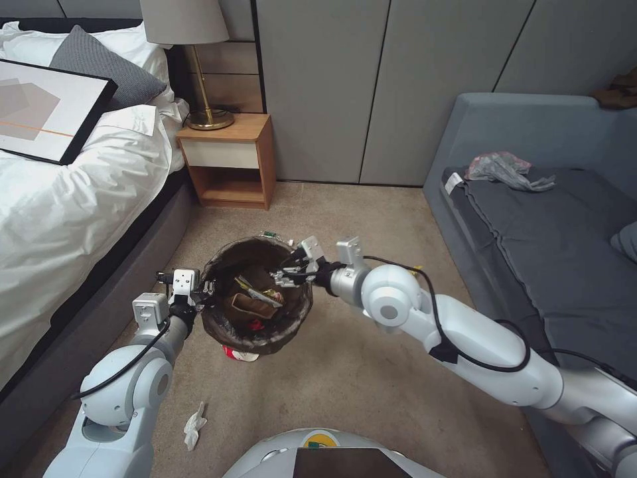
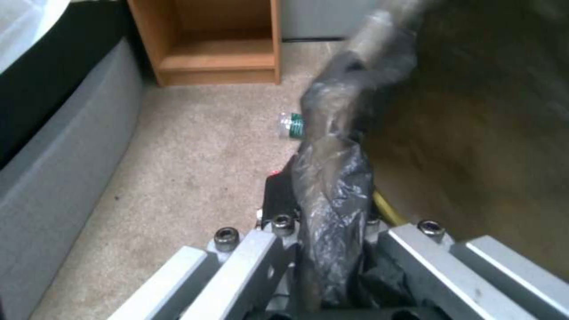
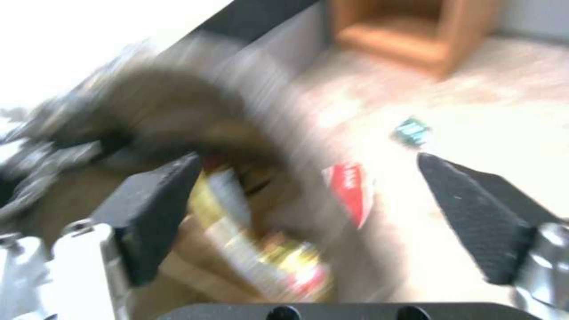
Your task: Pick up the trash bin, then pick up the garbage from the floor and place it into the trash bin.
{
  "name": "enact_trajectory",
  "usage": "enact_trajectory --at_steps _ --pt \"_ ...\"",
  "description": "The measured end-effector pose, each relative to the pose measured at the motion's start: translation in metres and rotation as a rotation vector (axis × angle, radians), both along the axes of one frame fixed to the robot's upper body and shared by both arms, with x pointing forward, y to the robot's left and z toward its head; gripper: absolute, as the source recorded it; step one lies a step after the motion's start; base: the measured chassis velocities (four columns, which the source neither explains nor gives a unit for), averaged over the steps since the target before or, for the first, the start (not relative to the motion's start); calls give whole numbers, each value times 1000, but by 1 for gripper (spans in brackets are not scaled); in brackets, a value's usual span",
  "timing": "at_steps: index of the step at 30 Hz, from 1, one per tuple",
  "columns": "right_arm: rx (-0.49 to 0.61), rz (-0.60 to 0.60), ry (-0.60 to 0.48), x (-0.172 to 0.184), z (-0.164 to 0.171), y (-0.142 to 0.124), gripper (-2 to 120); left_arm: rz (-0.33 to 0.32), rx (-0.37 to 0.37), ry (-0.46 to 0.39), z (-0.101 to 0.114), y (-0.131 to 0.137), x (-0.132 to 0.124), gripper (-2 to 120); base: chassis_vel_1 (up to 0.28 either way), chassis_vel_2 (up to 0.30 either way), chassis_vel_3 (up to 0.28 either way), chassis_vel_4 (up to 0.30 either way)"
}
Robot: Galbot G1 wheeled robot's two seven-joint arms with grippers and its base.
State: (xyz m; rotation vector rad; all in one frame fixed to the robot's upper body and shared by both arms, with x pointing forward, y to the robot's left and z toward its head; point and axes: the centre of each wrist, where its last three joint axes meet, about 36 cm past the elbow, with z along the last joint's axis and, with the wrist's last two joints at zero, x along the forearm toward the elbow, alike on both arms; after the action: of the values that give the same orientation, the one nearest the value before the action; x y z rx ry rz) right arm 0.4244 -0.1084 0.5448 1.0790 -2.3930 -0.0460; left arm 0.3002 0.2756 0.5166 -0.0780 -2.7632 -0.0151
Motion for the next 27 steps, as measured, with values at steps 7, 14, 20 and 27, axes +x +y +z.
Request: enact_trajectory --at_steps 7,14,20,27 --pt "90 -199 -173 -4 36 -45 100 2 2 3 -1 1 1 0 0 0 0 0" --pt "70 -787 -611 -38 40 -181 100 3 -17 -4 2 -4 -3 0 0 0 0 0" --pt "-71 -1000 -667 -93 -20 -223 100 1 -6 -4 3 -3 -5 0 0 0 0 0" --pt "-163 -1140 -774 -127 -81 -232 100 1 -10 -4 3 -3 -5 0 0 0 0 0"
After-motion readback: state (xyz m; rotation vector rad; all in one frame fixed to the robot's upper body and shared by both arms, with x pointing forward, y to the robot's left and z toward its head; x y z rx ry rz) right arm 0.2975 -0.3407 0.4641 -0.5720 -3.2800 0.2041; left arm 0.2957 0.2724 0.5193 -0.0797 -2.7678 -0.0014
